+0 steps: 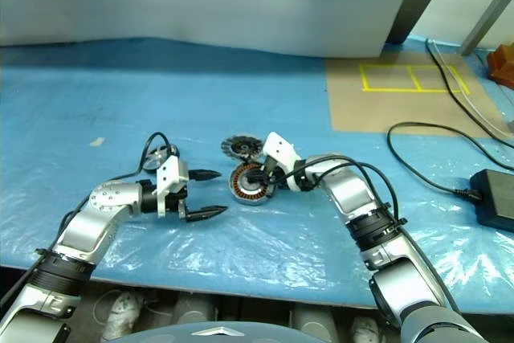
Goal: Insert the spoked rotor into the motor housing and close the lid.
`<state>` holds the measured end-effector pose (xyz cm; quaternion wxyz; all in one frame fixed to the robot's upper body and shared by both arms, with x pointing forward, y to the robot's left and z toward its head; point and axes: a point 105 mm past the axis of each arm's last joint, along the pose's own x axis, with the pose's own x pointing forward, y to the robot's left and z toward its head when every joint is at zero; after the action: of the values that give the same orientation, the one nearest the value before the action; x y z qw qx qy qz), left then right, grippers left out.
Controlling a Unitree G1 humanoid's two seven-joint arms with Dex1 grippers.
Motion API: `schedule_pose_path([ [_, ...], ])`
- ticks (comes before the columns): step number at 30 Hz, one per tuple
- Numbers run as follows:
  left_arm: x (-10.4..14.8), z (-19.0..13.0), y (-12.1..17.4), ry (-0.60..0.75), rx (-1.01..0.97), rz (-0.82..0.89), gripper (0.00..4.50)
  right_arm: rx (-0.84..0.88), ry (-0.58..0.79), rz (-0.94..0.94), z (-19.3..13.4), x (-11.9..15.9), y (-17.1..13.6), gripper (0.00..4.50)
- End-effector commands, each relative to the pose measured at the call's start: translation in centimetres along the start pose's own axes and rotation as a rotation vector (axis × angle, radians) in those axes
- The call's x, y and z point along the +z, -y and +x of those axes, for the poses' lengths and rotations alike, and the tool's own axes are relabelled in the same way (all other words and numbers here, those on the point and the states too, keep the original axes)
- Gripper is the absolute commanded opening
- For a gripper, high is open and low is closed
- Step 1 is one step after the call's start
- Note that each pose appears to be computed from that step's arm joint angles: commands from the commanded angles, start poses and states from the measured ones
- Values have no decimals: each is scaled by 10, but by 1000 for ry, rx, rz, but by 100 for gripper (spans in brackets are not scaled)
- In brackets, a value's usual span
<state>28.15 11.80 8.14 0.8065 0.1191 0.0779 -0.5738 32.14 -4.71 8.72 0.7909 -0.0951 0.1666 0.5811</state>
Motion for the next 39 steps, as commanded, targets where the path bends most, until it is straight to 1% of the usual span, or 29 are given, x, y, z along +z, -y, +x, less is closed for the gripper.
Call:
schedule_pose_path([
  [1, 11, -1, -3, 36, 11, 22, 450, 30, 140, 33, -10, 34, -4, 1],
  [3, 15, -6, -8, 52, 31, 14, 450, 53, 165, 40, -19, 43, -9, 1],
  [5, 18, -11, -11, 64, 51, 6, 450, 61, 171, 43, -24, 47, -13, 1],
  [7, 30, -19, -31, 110, 171, 14, 450, 51, 160, 41, -36, 45, -16, 1],
  [9, 41, -28, -53, 158, 318, 14, 450, 26, 122, 36, -46, 36, -18, 1],
  [12, 56, -42, -74, 190, 459, 60, 450, -19, 73, 78, -57, 15, -19, 1],
  [14, 61, -56, -94, 164, 573, 101, 450, -48, 42, 98, -61, 3, -20, 1],
  [16, 60, -68, -112, 91, 623, 117, 450, -65, 17, 121, -64, -9, -22, 1],
  [18, 61, -74, -117, 25, 553, 103, 450, -79, -11, 134, -68, -19, -24, 1],
  [21, 61, -83, -123, -113, 455, 178, 450, -120, -41, 141, -72, -30, -20, 1],
  [25, 62, -92, -136, -250, 397, 253, 450, -177, -44, 151, -74, -35, -11, 1],
  [29, 53, -96, -131, -388, 249, 338, 450, -200, -40, 166, -71, -39, -12, 1],
  [31, 51, -98, -133, -419, 221, 355, 450, -200, -46, 165, -70, -42, -15, 1],
  [34, 52, -99, -139, -498, 180, 458, 450, -205, -37, 173, -70, -42, -15, 1],
  [37, 59, -95, -150, -523, 183, 498, 450, -216, -30, 173, -70, -40, -11, 1],
  [39, 57, -92, -150, -554, 142, 517, 450, -222, -38, 165, -70, -41, -10, 1],
])
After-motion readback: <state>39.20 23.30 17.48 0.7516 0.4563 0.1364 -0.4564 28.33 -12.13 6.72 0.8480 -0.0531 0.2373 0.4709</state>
